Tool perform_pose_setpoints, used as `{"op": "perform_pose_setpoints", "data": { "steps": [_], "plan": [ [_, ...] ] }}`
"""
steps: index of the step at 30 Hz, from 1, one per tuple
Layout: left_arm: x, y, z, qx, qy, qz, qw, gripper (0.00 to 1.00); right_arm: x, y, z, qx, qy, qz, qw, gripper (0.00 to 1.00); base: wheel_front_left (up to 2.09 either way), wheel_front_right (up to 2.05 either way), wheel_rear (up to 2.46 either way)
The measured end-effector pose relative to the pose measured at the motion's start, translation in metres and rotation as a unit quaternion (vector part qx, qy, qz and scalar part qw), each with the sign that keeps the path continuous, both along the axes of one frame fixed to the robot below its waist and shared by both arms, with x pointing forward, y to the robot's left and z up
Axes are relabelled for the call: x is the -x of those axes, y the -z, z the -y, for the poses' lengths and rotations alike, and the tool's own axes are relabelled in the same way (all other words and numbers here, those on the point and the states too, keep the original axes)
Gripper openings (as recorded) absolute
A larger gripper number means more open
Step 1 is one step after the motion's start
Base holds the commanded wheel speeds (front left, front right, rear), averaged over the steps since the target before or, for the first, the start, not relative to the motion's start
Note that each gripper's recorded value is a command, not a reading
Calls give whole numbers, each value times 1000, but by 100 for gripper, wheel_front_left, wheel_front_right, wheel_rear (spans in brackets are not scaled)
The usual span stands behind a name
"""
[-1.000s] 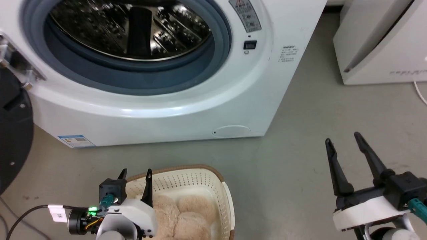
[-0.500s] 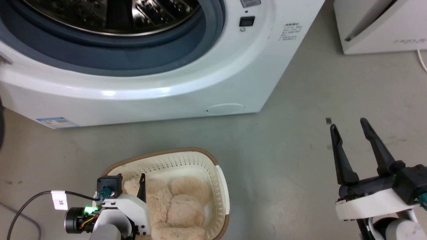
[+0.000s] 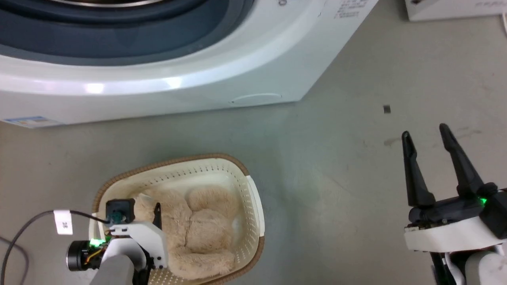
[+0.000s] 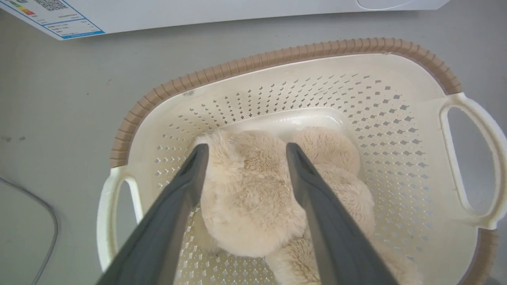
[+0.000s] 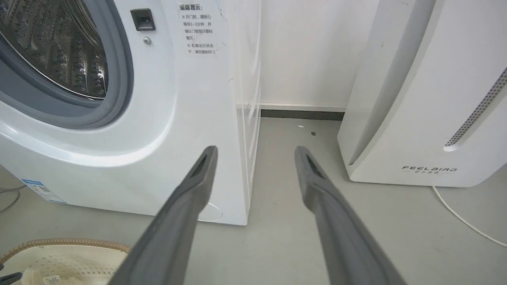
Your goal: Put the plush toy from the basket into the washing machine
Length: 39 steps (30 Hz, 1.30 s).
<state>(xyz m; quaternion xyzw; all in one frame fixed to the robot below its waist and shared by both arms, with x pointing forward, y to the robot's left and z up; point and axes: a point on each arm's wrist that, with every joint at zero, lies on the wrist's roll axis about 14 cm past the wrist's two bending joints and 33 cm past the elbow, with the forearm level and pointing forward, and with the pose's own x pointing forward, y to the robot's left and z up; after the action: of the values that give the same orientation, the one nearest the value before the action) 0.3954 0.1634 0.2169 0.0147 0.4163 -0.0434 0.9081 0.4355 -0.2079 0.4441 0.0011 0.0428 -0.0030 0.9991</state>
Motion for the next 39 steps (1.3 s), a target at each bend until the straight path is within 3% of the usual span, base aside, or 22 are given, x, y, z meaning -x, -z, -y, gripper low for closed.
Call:
{"op": "perform_pose_setpoints", "data": {
  "steps": [10,23,30,31,32,39],
  "plan": [
    [14,44,-8,-18,4,-90,996,100,-9,19,9,6,12,-10,1000,100,0,0,0],
    [14,84,-9,-21,8,-141,990,100,-20,45,13,6,15,-26,1000,100,0,0,0],
    [34,111,1,-7,36,-218,975,100,-25,64,16,9,19,-36,999,100,0,0,0],
    [34,111,1,-7,36,-218,975,69,-25,64,16,9,19,-36,999,100,0,0,0],
    [40,116,2,-1,34,-235,972,0,-27,67,17,9,19,-37,999,100,0,0,0],
    [38,115,6,7,33,-233,972,0,-33,61,17,9,19,-21,1000,100,0,0,0]
  ]
}}
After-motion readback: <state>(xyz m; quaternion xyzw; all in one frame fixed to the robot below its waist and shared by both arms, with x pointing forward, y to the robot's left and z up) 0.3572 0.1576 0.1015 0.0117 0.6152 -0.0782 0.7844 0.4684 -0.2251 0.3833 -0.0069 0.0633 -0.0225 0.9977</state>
